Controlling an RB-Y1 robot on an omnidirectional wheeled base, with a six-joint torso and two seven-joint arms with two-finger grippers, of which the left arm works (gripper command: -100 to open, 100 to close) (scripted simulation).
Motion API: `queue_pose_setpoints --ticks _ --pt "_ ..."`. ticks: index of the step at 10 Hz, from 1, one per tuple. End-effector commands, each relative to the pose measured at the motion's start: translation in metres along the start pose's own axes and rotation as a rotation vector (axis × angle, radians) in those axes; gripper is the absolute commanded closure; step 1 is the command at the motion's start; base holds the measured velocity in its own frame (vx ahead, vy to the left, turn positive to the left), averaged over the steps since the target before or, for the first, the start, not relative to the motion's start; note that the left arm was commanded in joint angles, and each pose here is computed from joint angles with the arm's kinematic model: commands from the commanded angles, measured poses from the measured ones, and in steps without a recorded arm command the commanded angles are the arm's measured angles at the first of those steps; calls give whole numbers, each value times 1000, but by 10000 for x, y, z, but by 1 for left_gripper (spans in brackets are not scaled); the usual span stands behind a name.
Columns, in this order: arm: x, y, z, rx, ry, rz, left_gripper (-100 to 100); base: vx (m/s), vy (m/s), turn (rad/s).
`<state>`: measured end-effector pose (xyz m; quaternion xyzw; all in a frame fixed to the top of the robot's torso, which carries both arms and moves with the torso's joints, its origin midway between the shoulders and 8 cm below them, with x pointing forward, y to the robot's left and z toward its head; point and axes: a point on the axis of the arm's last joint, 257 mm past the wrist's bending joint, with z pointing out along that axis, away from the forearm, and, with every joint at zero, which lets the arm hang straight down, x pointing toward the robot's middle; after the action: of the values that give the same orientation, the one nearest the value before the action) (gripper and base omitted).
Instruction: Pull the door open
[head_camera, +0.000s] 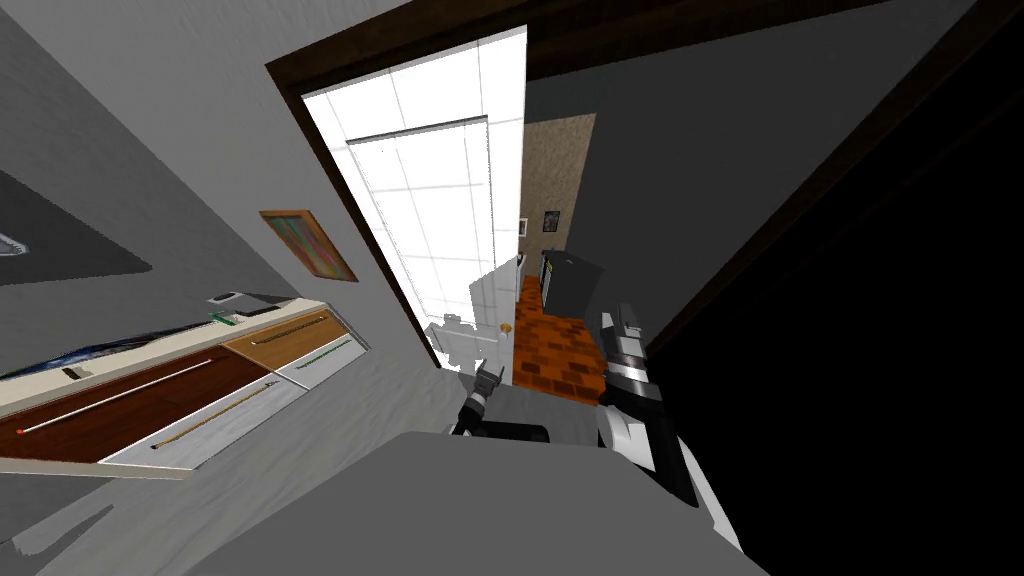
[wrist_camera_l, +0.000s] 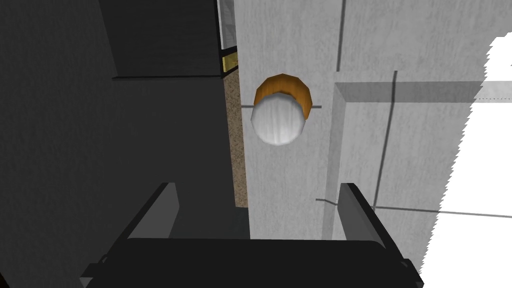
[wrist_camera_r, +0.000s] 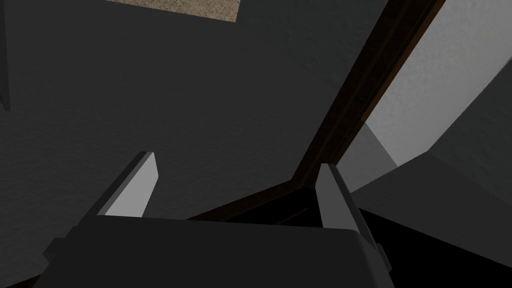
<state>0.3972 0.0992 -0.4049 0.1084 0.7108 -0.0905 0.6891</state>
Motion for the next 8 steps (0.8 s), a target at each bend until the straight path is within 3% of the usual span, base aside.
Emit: queue_pose_setpoints --ticks 1,6,7,8 --pt "69 151 -49 -2 16 6 -100 -67 62 -259" --pt "215 661 -161 -23 60 14 -100 -48 43 -261" --pt "191 744 -151 -30 54 8 -100 -15 20 -129" --pt "112 782 -110 -37 33 -1 -100 78 -60 170"
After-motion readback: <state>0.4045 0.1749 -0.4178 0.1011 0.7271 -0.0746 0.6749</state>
